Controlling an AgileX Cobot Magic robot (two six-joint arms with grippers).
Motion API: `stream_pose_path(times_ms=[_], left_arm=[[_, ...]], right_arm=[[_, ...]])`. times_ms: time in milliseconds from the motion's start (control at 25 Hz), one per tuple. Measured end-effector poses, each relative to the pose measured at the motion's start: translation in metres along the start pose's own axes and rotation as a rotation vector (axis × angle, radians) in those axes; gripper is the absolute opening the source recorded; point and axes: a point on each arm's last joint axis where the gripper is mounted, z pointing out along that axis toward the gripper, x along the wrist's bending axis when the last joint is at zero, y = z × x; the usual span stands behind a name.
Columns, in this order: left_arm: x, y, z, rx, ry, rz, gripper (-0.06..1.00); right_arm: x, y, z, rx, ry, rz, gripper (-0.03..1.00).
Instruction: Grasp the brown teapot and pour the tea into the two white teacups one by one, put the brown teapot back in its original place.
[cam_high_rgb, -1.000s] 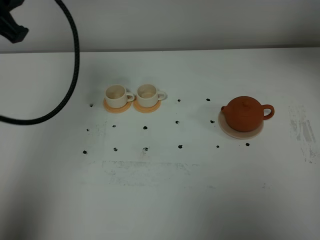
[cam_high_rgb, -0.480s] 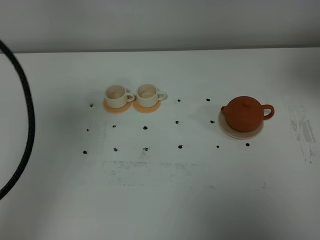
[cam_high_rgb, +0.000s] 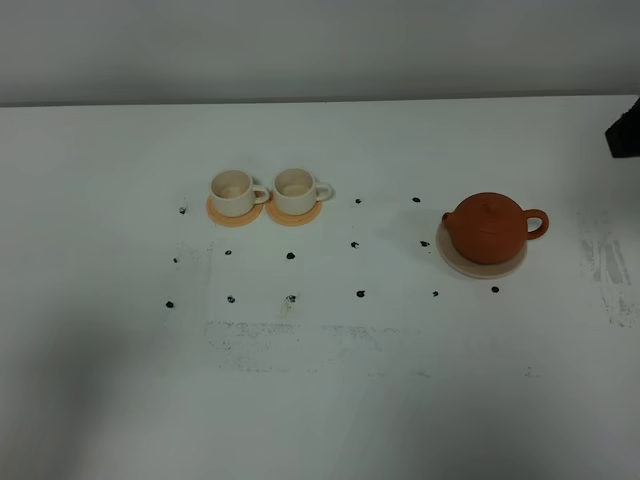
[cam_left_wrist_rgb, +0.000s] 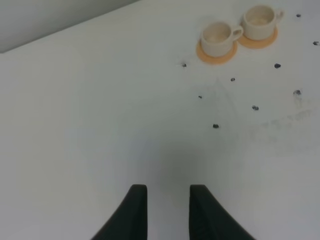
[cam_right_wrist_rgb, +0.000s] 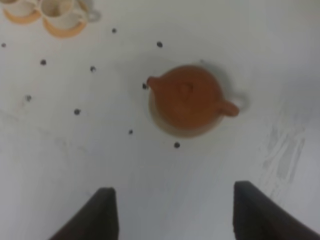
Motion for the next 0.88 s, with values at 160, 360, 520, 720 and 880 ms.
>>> stream_pose_path(times_ms=[160, 360, 520, 720, 880], left_arm=[[-0.007, -0.031, -0.011, -0.03, 0.004, -0.039, 0.22], [-0.022, -0.082, -0.002, 0.024, -0.042, -0.082, 0.22], [-0.031, -0.11, 0.002, 0.0, -0.057, -0.097, 0.22], [-0.033, -0.118, -0.008, -0.105, -0.05, -0.114, 0.22], [-0.033, -0.118, -0.008, -0.111, -0.049, -0.117, 0.22]], right_arm=[[-0.002, -0.006, 0.013, 0.006, -0.004, 0.009, 0.49], [-0.003, -0.014, 0.024, 0.034, 0.001, 0.016, 0.49], [-0.003, -0.015, 0.026, 0.035, -0.003, 0.012, 0.49], [-0.008, -0.016, 0.028, 0.03, -0.048, -0.01, 0.49], [-0.01, -0.022, 0.041, 0.014, -0.063, -0.002, 0.49]])
